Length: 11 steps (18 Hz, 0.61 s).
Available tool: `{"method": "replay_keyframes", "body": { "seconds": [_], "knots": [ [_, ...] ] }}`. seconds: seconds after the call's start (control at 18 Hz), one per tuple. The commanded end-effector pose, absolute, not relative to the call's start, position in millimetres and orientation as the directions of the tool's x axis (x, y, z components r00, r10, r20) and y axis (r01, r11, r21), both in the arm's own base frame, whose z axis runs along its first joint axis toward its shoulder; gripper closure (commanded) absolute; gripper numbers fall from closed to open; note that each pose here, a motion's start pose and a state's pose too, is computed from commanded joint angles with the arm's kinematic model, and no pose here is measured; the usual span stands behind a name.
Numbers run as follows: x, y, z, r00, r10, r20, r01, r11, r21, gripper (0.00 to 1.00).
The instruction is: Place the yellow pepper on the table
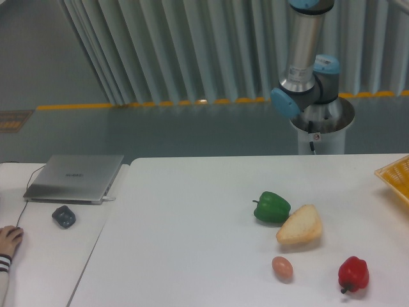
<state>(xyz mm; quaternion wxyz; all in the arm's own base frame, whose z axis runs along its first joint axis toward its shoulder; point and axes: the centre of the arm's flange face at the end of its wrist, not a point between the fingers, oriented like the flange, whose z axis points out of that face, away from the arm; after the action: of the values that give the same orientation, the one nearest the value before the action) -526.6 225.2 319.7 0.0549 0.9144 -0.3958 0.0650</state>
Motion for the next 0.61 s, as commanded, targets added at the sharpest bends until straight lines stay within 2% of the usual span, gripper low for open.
{"method": "replay_keyframes", "body": {
  "seconds": [0.33, 0.61],
  "knots": [
    [-531, 225, 306, 0.678, -0.712, 0.186, -0.73, -0.682, 0.049, 0.0],
    [-530, 223, 297, 0.698, -0.681, 0.222, -0.709, -0.7, 0.082, 0.0]
  ]
}}
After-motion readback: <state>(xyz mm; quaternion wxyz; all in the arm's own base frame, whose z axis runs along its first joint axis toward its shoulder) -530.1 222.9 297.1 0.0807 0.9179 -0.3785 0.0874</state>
